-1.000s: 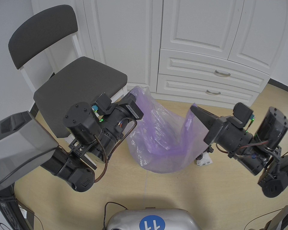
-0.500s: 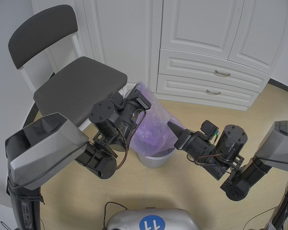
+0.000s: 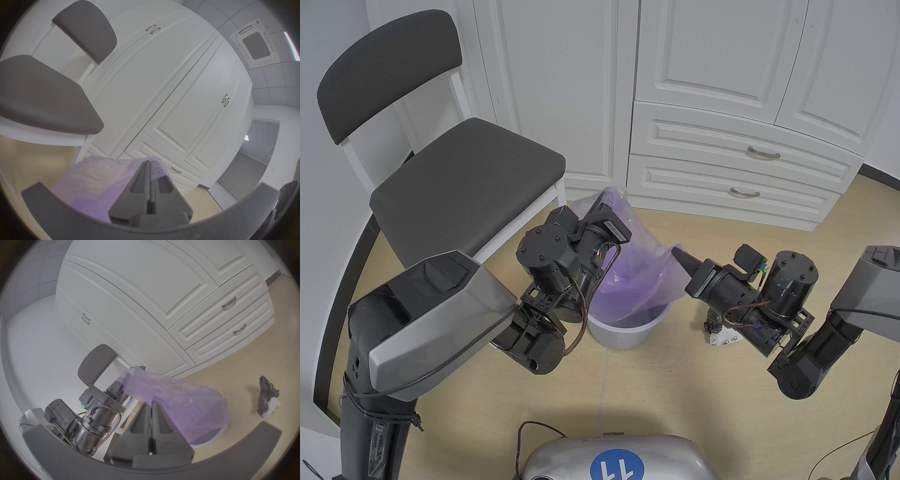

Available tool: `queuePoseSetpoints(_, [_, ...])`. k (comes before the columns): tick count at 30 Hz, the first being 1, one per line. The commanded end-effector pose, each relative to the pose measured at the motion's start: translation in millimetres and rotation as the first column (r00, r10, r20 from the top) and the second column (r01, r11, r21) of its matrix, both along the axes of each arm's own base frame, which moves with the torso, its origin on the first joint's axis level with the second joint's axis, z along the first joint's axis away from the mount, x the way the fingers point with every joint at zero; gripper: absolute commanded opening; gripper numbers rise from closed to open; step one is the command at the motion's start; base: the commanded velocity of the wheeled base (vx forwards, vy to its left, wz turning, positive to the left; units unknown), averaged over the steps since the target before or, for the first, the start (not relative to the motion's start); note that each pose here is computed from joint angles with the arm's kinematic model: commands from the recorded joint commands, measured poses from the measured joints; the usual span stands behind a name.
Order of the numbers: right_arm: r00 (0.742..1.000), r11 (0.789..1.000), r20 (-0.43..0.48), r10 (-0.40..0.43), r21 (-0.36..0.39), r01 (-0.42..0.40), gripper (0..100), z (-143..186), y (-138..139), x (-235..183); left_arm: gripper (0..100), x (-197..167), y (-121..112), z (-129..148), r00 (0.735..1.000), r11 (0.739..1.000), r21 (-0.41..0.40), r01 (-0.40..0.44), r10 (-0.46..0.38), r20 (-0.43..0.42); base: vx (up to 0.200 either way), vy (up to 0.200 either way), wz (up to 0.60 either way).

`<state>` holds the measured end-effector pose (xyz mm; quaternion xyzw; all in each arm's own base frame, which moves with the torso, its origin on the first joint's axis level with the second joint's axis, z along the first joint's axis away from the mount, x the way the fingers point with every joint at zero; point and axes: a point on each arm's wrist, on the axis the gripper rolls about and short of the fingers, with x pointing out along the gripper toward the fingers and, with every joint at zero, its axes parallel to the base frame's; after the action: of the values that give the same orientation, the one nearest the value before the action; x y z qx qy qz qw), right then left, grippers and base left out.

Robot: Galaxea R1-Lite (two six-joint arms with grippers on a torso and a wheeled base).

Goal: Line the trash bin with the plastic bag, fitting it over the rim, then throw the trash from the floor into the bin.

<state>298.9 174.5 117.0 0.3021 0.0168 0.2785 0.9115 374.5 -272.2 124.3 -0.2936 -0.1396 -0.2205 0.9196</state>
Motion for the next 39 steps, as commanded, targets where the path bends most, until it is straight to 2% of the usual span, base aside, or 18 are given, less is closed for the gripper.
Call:
queuePoseSetpoints(1, [0.999,1.0,0.029,-0.02,0.007,0.02,0,10.7,-25.8,0.7,0,-0.6,-11.4,-12.9,0.999,1.0,-0.005,0.031,-0.031,-0.024,0.0,0.0,0.0])
queuePoseSetpoints(8, [1.0,1.0,-0.004,0.013,-0.025,-0.013,0,3.2,-52.4,2.6,0,11.4,-29.3,-35.3,0.996,0.998,0.003,0.055,-0.055,-0.077,0.0,0.0,0.0])
queuePoseSetpoints(12, [1.0,0.999,-0.005,-0.019,-0.026,0.019,0,2.3,-68.5,9.6,0,18.5,-39.9,-45.9,0.993,0.998,0.017,0.065,-0.062,-0.104,0.0,0.0,0.0])
queuePoseSetpoints(19, [0.999,1.0,-0.037,-0.01,-0.029,0.009,0,-6.4,-82.0,16.1,0,30.5,-52.9,-51.7,0.989,0.996,0.037,0.076,-0.07,-0.129,0.0,0.0,0.0])
queuePoseSetpoints(23, [0.999,0.999,-0.052,-0.011,-0.036,0.009,0,-11.3,-89.6,18.7,0,45.1,-63.0,-61.4,0.983,0.995,0.067,0.079,-0.067,-0.17,0.0,0.0,0.0])
queuePoseSetpoints(28, [0.998,0.999,-0.057,-0.006,-0.038,0.004,0,-11.5,-92.7,17.4,0,57.9,-73.3,-70.8,0.977,0.99,0.081,0.116,-0.099,-0.188,0.0,0.0,0.0])
queuePoseSetpoints(31, [0.998,0.999,-0.058,-0.006,-0.038,0.004,0,-11.6,-92.9,16.7,0,63.0,-77.9,-93.1,0.962,0.983,0.124,0.139,-0.104,-0.253,0.0,0.0,0.0])
queuePoseSetpoints(33, [0.998,0.999,-0.06,0.0,-0.038,-0.002,0,-11.3,-91.3,14.8,0,62.7,-79.0,-98.4,0.951,0.976,0.11,0.188,-0.153,-0.268,0.0,0.0,0.0])
queuePoseSetpoints(39, [0.998,0.998,-0.05,0.041,-0.038,-0.043,0,-4.9,-80.6,3.4,0,64.2,-77.3,-99.3,0.934,0.969,0.051,0.24,-0.217,-0.284,0.0,0.0,0.0])
